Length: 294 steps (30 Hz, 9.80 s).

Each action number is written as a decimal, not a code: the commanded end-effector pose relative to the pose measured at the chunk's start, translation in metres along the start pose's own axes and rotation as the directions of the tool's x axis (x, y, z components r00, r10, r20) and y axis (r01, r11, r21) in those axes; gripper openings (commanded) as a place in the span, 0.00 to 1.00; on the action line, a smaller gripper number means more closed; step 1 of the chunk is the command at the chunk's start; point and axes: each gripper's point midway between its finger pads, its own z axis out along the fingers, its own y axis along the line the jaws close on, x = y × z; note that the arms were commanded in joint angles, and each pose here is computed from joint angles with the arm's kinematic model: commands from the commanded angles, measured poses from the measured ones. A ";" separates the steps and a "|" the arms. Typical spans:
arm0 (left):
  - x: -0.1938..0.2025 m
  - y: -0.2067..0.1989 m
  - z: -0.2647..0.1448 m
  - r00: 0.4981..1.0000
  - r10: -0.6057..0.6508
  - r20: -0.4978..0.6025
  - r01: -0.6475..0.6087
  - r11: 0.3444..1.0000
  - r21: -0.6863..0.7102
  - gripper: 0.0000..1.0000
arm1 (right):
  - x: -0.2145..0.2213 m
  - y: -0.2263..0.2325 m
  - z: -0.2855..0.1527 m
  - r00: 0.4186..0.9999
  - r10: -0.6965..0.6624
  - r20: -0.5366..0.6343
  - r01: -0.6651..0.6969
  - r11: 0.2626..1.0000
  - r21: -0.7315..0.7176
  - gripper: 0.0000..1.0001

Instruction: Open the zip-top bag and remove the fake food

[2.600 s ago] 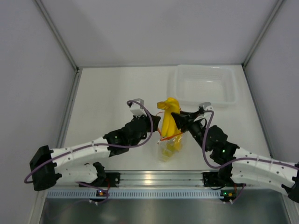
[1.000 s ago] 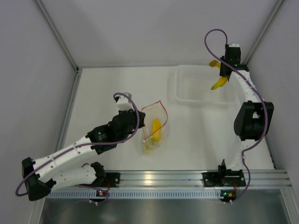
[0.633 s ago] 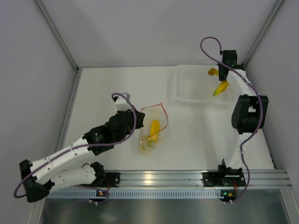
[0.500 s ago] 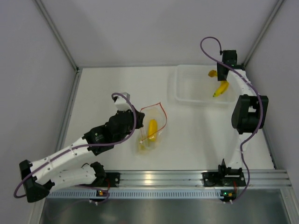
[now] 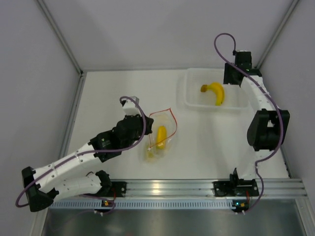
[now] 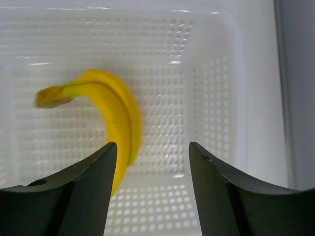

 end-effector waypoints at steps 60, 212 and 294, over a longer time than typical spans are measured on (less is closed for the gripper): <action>0.012 0.034 0.006 0.890 -0.408 0.204 0.428 0.902 -0.063 0.00 | 0.215 0.373 -0.161 0.999 -0.040 -0.020 0.026 0.884 -0.467 0.44; 0.002 0.038 0.004 0.952 -0.245 0.182 0.272 0.952 -0.140 0.00 | 0.048 0.258 -0.294 0.957 0.139 0.253 0.093 0.682 -0.726 0.34; 0.001 -0.079 0.037 0.755 -0.268 -0.598 0.466 0.862 0.202 0.00 | 0.226 0.238 -0.245 0.864 -0.470 -0.178 0.251 0.711 -0.657 0.31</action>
